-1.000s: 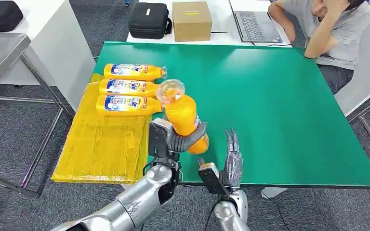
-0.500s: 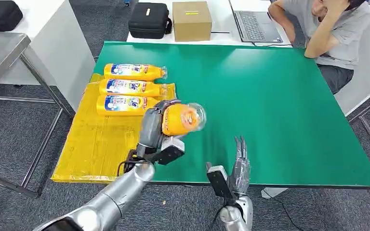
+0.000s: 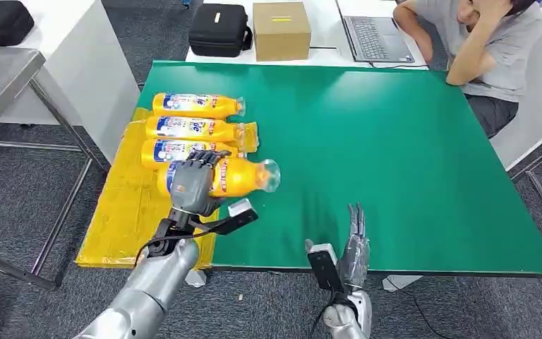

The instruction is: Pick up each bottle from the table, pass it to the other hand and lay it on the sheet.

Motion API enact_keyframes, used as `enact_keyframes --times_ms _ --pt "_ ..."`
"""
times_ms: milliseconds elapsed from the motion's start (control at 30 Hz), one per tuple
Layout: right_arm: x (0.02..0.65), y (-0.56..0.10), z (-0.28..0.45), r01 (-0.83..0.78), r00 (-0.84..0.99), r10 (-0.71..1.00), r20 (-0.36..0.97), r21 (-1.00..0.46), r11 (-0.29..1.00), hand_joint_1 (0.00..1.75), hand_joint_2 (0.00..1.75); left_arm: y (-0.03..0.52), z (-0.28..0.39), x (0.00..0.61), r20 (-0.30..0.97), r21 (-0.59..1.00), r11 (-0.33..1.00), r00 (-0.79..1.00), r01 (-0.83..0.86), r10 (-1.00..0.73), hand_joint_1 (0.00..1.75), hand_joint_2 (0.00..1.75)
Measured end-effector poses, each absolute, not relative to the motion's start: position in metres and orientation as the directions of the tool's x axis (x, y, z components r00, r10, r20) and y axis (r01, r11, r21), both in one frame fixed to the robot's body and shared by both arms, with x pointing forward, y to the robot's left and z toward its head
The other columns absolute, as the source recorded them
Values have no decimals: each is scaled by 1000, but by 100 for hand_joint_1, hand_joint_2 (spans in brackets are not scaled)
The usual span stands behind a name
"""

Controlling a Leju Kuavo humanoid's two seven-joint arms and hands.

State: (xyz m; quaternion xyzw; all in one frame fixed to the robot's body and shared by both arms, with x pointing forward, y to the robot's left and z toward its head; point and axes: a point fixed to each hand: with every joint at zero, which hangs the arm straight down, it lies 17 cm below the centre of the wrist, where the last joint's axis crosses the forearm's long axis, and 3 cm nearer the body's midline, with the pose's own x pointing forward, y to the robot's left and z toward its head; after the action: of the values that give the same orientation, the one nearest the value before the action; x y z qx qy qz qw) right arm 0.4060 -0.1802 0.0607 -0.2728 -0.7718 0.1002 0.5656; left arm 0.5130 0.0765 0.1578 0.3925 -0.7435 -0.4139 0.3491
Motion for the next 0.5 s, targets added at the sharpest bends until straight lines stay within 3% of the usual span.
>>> enact_keyframes --times_ms 167,500 --pt "405 -178 56 304 -197 507 839 -439 845 0 175 128 133 528 156 929 228 -252 -292 -955 175 175" --pt "403 -173 51 287 -189 500 845 -440 851 0 175 140 104 524 62 960 130 -262 -250 -963 175 175"
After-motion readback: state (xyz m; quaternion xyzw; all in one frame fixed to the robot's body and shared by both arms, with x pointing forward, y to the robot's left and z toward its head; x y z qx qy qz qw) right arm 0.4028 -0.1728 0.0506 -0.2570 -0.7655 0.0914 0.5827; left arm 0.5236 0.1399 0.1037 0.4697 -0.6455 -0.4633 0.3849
